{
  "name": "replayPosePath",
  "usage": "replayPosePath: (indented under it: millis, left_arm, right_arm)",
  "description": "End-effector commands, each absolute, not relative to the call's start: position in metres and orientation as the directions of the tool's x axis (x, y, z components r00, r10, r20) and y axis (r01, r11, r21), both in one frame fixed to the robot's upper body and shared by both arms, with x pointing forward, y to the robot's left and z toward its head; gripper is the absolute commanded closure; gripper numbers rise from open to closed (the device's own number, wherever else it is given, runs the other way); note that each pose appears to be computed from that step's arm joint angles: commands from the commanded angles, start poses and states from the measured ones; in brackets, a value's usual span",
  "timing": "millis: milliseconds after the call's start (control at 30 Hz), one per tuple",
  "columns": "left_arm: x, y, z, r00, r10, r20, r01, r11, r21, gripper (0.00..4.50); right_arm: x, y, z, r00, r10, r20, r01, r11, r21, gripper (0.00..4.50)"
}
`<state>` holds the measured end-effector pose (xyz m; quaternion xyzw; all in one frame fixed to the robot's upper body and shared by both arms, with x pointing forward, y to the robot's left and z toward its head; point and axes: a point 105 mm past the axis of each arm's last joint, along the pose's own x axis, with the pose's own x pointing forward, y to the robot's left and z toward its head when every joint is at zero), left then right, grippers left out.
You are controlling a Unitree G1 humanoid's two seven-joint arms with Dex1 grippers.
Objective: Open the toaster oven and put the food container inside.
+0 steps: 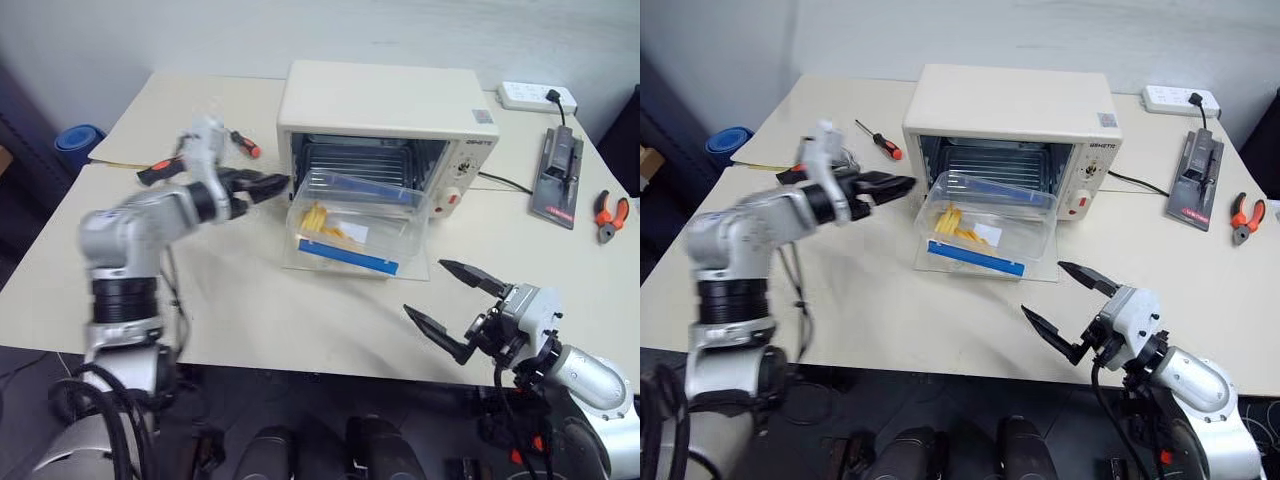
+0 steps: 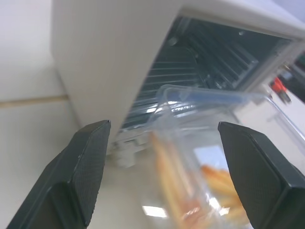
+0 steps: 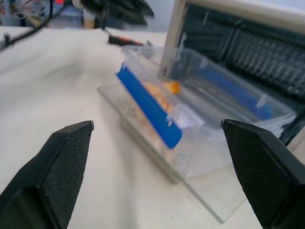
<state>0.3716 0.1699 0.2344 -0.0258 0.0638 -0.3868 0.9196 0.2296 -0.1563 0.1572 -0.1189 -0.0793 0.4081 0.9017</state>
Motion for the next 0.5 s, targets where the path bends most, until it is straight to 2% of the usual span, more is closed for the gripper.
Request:
replayPosePath:
  millis: [33,100,167,233,300,333,367,500]
  left_arm:
    - [0.326,0.170,0.209,0.423,-0.869,-0.255,0.903,0.380,0.202,1.47]
    - [0.310,0.175,0.178,0.315,-0.877,-0.364,0.942,0.240,0.237,2.03]
    - [0.301,0.168,0.156,0.254,-0.897,-0.363,0.962,0.195,0.192,2.62]
    - [0.301,0.149,0.149,0.230,-0.924,-0.304,0.967,0.182,0.180,3.24]
    - [0.309,0.128,0.148,0.261,-0.939,-0.222,0.959,0.227,0.167,3.88]
    - [0.314,0.119,0.147,0.278,-0.942,-0.190,0.955,0.249,0.164,4.12]
    - [0.318,0.111,0.148,0.295,-0.943,-0.154,0.951,0.273,0.147,4.17]
    - [0.334,0.090,0.157,0.361,-0.931,-0.051,0.930,0.355,0.099,4.17]
  right_arm:
    - [0.221,-0.134,0.147,0.570,0.821,-0.046,-0.805,0.546,-0.232,1.16]
    - [0.224,-0.126,0.135,0.550,0.830,-0.091,-0.826,0.525,-0.203,1.79]
    - [0.233,-0.119,0.127,0.540,0.833,-0.121,-0.834,0.511,-0.209,2.46]
    - [0.245,-0.114,0.123,0.535,0.833,-0.138,-0.835,0.498,-0.234,3.12]
    - [0.260,-0.112,0.123,0.546,0.827,-0.135,-0.826,0.503,-0.254,3.82]
    - [0.270,-0.112,0.125,0.562,0.817,-0.129,-0.812,0.514,-0.276,4.08]
    - [0.279,-0.112,0.128,0.574,0.810,-0.124,-0.801,0.523,-0.292,4.46]
    - [0.305,-0.115,0.139,0.606,0.790,-0.091,-0.764,0.547,-0.341,4.49]
